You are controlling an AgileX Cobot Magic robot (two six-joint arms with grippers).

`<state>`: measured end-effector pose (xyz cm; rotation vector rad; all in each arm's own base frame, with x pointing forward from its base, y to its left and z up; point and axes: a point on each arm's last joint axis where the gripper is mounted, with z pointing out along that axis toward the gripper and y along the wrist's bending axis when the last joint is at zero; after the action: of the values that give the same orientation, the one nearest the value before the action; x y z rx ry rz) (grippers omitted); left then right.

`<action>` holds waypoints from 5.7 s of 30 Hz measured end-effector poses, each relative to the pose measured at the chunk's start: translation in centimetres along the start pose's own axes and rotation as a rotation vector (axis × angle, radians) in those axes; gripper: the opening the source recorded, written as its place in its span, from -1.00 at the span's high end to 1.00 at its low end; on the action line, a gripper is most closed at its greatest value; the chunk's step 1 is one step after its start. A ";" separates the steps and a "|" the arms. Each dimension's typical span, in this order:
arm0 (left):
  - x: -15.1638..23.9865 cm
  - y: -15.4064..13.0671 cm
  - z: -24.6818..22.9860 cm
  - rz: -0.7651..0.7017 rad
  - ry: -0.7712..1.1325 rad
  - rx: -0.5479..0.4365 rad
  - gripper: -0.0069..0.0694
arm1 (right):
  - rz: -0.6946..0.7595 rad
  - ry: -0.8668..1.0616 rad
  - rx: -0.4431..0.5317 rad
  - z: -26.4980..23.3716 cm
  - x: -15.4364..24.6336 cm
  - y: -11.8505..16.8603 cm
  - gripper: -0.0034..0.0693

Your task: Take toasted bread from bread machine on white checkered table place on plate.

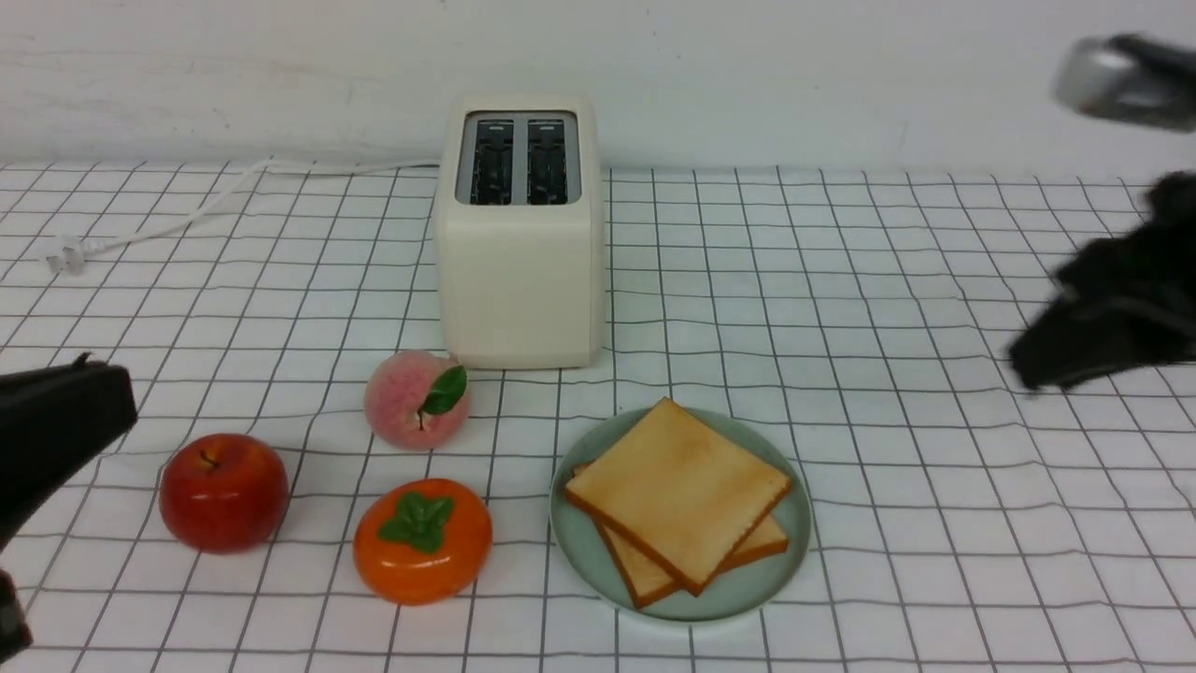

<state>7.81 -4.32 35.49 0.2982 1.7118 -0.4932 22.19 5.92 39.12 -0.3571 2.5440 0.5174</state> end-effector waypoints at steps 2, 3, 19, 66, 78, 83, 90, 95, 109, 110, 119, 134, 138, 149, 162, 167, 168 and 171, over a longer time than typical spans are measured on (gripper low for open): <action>0.4 0.1 -1.2 -0.009 -0.055 0.009 0.85 | -0.026 -0.056 0.025 -2.6 2.0 1.0 0.60; 0.5 0.1 -1.8 -0.013 -0.082 0.014 0.85 | -0.039 -0.090 0.036 -3.9 3.3 1.5 0.67; 8.1 1.3 -4.4 -0.041 -0.258 0.051 0.85 | 0.044 -0.559 0.188 -7.8 21.0 2.4 0.91; 11.4 1.8 -2.9 -0.043 -0.124 0.026 0.77 | 0.129 -0.879 0.127 -0.9 20.2 -0.9 0.86; 11.5 1.8 -2.9 -0.043 -0.121 0.026 0.75 | -0.012 -0.761 0.434 6.7 26.1 -5.3 0.96; 11.5 1.8 -2.9 -0.043 -0.119 0.025 0.74 | 0.052 -0.760 0.450 7.4 26.5 -5.8 0.96; 11.5 1.9 -2.9 -0.043 -0.116 0.025 0.72 | 0.085 -0.749 0.438 7.4 26.6 -5.8 0.96; 11.6 1.9 -2.9 -0.043 -0.105 0.023 0.71 | 0.105 -0.744 0.424 7.4 26.6 -5.7 0.96; 11.6 1.9 -2.9 -0.043 -0.102 0.022 0.67 | 0.109 -0.743 0.421 7.4 26.6 -5.7 0.95; 11.6 1.9 -2.9 -0.043 -0.102 0.022 0.67 | 0.109 -0.743 0.421 7.4 26.6 -5.7 0.95; 11.6 1.9 -2.9 -0.043 -0.102 0.022 0.66 | 0.109 -0.743 0.421 7.4 26.6 -5.7 0.93; 14.9 4.2 -1.5 -0.193 -0.180 -0.292 0.85 | 0.109 -0.743 0.421 7.4 26.6 -5.7 0.92; 16.4 5.0 -1.4 -0.222 -0.138 -0.409 0.85 | 0.109 -0.743 0.421 7.4 26.6 -5.7 0.92; 18.2 5.2 -1.5 -0.277 0.042 -0.476 0.85 | 0.109 -0.742 0.422 7.5 26.6 -5.7 0.91; 18.3 5.2 -1.5 -0.278 0.046 -0.476 0.85 | 0.110 -0.743 0.421 7.5 26.6 -5.7 0.89; 18.3 5.2 -1.5 -0.278 0.046 -0.476 0.85 | 0.110 -0.743 0.421 7.5 26.6 -5.7 0.87; 18.3 5.2 -1.5 -0.278 0.046 -0.476 0.85 | 0.110 -0.743 0.421 7.5 26.6 -5.7 0.87; 18.3 5.2 -1.5 -0.278 0.046 -0.476 0.85 | 0.110 -0.743 0.421 7.5 26.6 -5.7 0.87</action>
<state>5.25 -0.42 17.03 -0.2762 1.8658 -0.2655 5.21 0.01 17.32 0.1197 1.8768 0.1004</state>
